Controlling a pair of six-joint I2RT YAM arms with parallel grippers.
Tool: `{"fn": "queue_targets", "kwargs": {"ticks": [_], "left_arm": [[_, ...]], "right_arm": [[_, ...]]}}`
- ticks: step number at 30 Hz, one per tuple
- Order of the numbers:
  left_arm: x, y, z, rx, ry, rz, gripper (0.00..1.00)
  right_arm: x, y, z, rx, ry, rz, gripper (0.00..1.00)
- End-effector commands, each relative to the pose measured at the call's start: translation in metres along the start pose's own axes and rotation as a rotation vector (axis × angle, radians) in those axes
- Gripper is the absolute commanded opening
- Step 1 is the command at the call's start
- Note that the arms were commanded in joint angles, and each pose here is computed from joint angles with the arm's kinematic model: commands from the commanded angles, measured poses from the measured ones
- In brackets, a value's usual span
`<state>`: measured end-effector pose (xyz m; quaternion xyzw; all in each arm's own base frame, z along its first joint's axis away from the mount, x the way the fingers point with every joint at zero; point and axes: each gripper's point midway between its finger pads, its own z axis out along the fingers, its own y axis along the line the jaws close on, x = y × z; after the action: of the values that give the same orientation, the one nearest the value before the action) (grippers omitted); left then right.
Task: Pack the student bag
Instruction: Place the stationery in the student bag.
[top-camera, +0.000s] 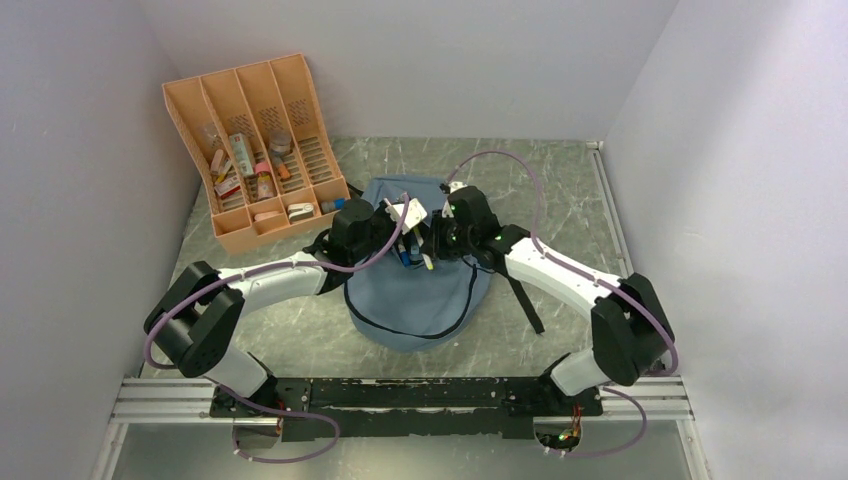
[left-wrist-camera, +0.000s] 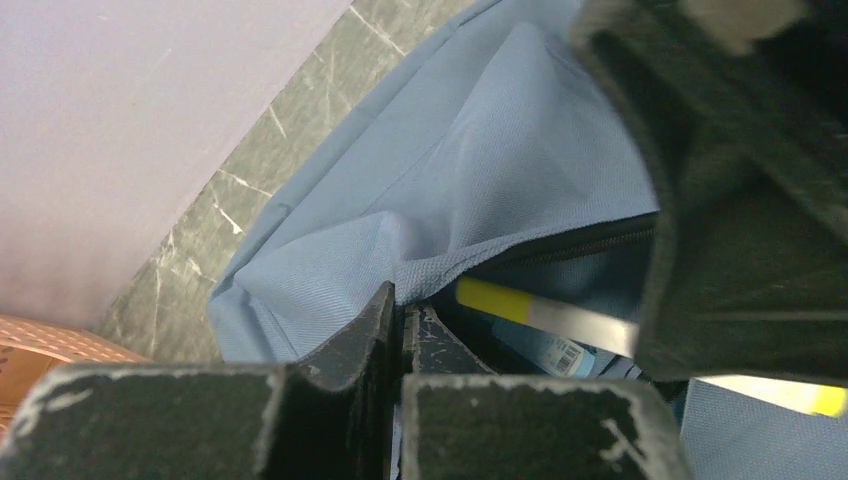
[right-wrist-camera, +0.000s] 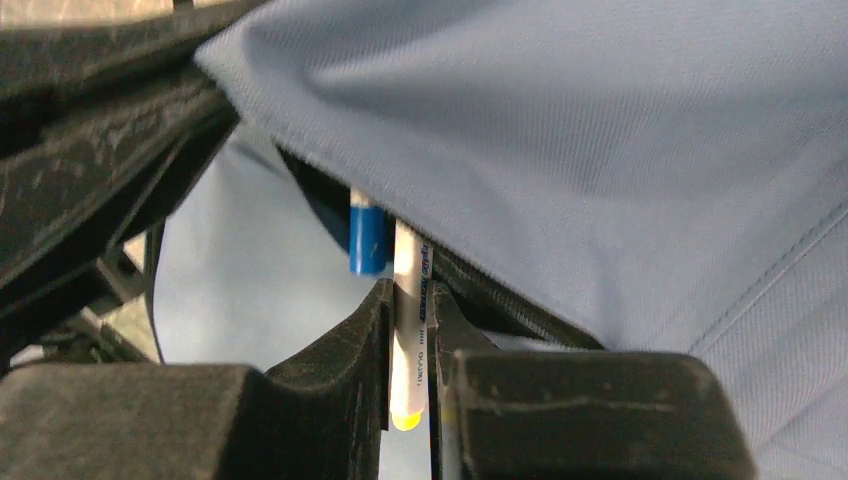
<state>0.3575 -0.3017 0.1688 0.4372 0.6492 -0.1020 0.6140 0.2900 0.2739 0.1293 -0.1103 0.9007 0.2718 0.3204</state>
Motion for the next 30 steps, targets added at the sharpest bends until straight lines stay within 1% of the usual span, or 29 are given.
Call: {"fn": "queue_targets", "kwargs": {"ticks": [1, 9, 13, 14, 17, 19, 21, 25, 30], "left_arm": [[-0.03, 0.009, -0.001, -0.025, -0.076, 0.007, 0.05], [-0.033, 0.009, -0.003, -0.025, -0.085, 0.008, 0.05], [-0.034, 0.009, -0.004, -0.026, -0.088, 0.013, 0.05], [-0.035, 0.009, -0.004, -0.026, -0.089, 0.014, 0.05], [-0.035, 0.01, -0.005, -0.029, -0.089, 0.016, 0.05], [-0.035, 0.009, -0.005, -0.028, -0.089, 0.019, 0.05], [-0.036, 0.009, -0.006, -0.027, -0.091, 0.021, 0.05], [-0.035, 0.009, -0.005, -0.026, -0.085, 0.022, 0.05], [-0.035, 0.008, -0.005, -0.027, -0.084, 0.023, 0.05]], "right_arm": [[-0.04, 0.002, 0.014, 0.031, -0.163, 0.046, 0.0], [-0.062, -0.003, 0.045, 0.021, -0.303, 0.126, 0.0], [-0.067, -0.008, 0.059, 0.043, -0.331, 0.116, 0.0], [-0.067, -0.011, 0.063, 0.052, -0.33, 0.107, 0.02], [-0.067, -0.014, 0.07, 0.072, -0.322, 0.092, 0.16], [-0.069, -0.015, 0.068, 0.081, -0.327, 0.086, 0.25], [-0.068, -0.017, 0.062, 0.093, -0.332, 0.079, 0.31], [-0.067, -0.019, 0.044, 0.108, -0.343, 0.057, 0.35], [-0.056, -0.01, 0.022, 0.049, -0.334, 0.039, 0.36]]}}
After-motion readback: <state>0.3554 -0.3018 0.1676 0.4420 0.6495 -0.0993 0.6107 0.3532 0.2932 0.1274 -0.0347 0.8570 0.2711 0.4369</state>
